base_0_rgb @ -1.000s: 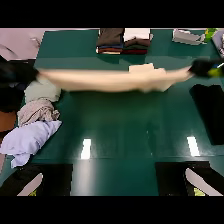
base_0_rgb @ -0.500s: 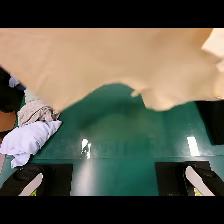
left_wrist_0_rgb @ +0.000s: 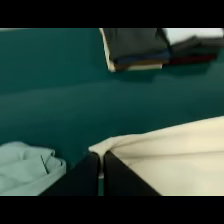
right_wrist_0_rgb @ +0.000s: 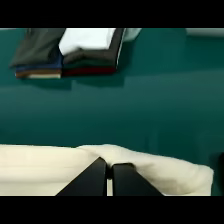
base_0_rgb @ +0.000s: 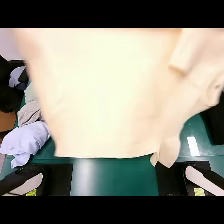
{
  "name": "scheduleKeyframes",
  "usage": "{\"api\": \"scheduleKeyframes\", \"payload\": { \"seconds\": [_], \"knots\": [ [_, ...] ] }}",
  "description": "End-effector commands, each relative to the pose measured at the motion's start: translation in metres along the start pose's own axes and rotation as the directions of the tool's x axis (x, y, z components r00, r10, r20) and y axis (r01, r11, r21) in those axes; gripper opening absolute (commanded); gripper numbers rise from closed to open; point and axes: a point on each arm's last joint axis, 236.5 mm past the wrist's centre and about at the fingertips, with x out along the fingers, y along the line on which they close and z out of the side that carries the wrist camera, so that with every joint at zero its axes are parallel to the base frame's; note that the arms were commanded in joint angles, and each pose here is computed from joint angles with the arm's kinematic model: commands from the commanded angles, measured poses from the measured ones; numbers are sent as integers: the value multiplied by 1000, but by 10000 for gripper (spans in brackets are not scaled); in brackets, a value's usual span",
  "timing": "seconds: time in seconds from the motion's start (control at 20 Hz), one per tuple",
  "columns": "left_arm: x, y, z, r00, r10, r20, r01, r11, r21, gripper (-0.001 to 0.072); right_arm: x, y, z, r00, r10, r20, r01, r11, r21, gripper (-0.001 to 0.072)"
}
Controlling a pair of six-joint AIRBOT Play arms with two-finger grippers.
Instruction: Fold the shirts.
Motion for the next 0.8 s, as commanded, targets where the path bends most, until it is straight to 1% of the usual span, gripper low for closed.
{"api": "scheduleKeyframes", "payload": {
  "seconds": [0.0, 0.1, 0.15, 0.2, 0.3, 0.35, 0.45, 0.55, 0.6, 0.65, 0.75],
  "knots": [
    [132, 14, -111, 924, -6, -382, -7, 999, -33, 28, 102, -36, -80, 949, 34, -314, 7, 992, 129, 14],
    [193, 19, -177, 848, -20, -529, -12, 998, -57, 27, 156, -48, -130, 882, 60, -468, 15, 988, 155, 14],
    [217, 21, -205, 811, -26, -584, -15, 998, -66, 27, 180, -51, -150, 853, 70, -517, 23, 985, 171, 14],
    [236, 23, -228, 779, -29, -627, -20, 997, -72, 27, 204, -54, -165, 834, 77, -546, 30, 982, 184, 14],
    [263, 27, -251, 760, -30, -650, -26, 997, -76, 28, 244, -56, -181, 825, 79, -560, 37, 981, 192, 14],
    [275, 28, -253, 775, -26, -632, -29, 997, -77, 27, 259, -56, -184, 826, 78, -558, 36, 981, 190, 14],
    [288, 31, -233, 830, -17, -557, -32, 997, -77, 28, 279, -51, -176, 835, 79, -544, 22, 984, 176, 14],
    [285, 29, -212, 849, -19, -528, -25, 997, -75, 28, 284, -46, -153, 859, 79, -506, 2, 988, 157, 14],
    [277, 28, -205, 842, -22, -539, -21, 997, -73, 28, 280, -47, -143, 867, 62, -494, 4, 991, 133, 14],
    [268, 26, -203, 826, -26, -562, -16, 997, -70, 28, 272, -55, -135, 870, 17, -492, 30, 996, 87, 14],
    [251, 24, -216, 767, -37, -640, -11, 997, -71, 28, 246, -77, -135, 850, -108, -516, 115, 993, -18, 15]
  ]
}}
